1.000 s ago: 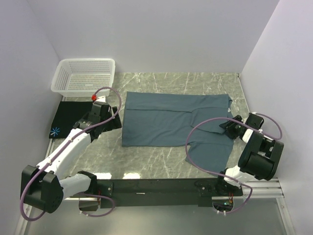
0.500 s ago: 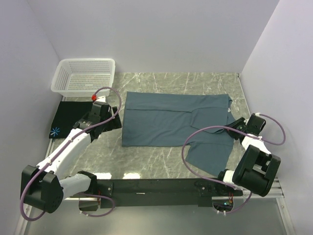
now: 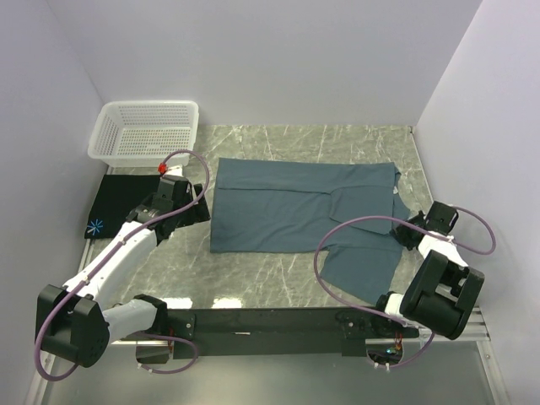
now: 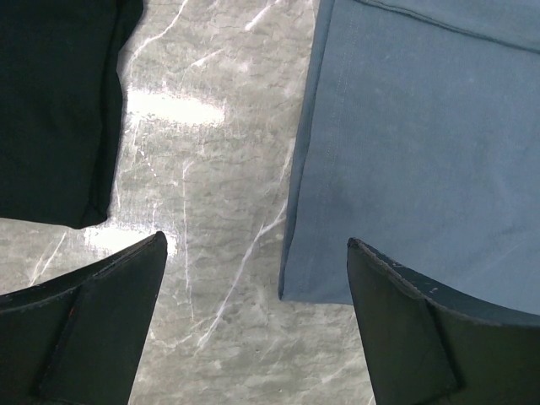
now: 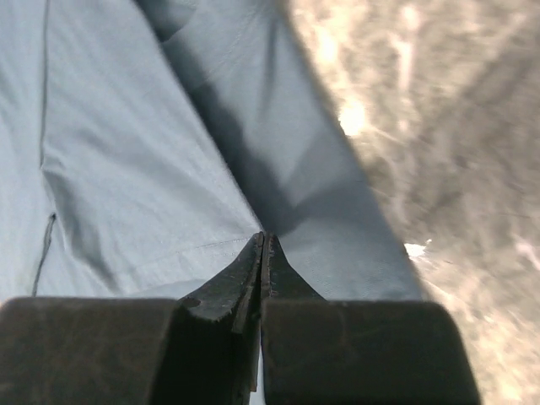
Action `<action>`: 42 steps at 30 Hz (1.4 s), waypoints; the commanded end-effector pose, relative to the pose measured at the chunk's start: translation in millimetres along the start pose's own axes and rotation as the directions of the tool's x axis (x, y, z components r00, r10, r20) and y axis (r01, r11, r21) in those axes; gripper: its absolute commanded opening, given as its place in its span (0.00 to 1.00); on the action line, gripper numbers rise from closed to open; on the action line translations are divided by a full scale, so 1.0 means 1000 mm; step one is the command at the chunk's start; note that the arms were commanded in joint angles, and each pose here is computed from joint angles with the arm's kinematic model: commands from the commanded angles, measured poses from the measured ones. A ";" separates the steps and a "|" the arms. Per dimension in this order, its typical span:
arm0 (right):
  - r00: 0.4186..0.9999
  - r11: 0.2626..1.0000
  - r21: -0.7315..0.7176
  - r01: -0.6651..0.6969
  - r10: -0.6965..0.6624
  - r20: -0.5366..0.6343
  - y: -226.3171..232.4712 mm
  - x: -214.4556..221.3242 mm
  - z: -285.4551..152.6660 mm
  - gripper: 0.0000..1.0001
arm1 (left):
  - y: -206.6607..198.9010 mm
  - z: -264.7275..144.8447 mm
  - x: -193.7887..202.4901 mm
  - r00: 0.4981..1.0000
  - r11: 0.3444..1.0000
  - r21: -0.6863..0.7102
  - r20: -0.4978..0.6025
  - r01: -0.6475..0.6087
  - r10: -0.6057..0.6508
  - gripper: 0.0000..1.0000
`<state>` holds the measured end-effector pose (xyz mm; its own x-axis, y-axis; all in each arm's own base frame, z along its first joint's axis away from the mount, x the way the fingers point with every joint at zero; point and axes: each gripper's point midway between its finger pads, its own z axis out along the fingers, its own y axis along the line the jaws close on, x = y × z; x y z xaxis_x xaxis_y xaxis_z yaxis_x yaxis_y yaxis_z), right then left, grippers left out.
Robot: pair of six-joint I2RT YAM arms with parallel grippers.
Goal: Fold and stack the t-shirts
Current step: Fold the tshirt
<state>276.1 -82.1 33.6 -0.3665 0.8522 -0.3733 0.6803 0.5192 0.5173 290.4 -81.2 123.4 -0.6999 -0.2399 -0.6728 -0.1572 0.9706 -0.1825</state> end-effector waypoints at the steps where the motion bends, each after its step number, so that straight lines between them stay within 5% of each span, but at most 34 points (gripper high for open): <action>1: 0.999 0.997 0.073 -0.019 0.015 0.048 -0.012 -0.011 -0.007 0.00 | -0.003 -0.005 -0.005 1.000 1.000 0.021 0.028 -0.009 0.008 0.93; 5: 0.998 0.994 0.106 -0.033 0.028 0.055 -0.017 -0.012 -0.009 0.00 | 0.000 -0.005 -0.004 1.000 1.000 0.004 0.024 -0.003 0.003 0.93; 10: 0.997 0.988 0.146 -0.041 0.032 0.064 -0.023 -0.010 -0.020 0.34 | 0.010 -0.001 0.008 0.998 0.996 -0.071 -0.024 0.060 -0.062 0.97; 16: 0.993 0.962 0.265 -0.066 0.036 0.116 -0.049 -0.003 -0.037 0.50 | 0.012 0.005 0.043 0.982 0.991 -0.085 -0.150 0.103 -0.115 0.94; 42: 0.991 0.952 0.305 0.027 -0.064 0.114 -0.037 0.006 -0.041 0.52 | -0.022 0.043 0.125 0.920 0.986 -0.147 -0.371 0.077 -0.127 0.65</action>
<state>222.0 -85.9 38.8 -0.3513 0.8157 -0.4595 0.8184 0.5059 0.2725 228.8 -125.7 17.2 -0.8950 -0.3104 -0.3204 -0.2910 0.9506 -0.1081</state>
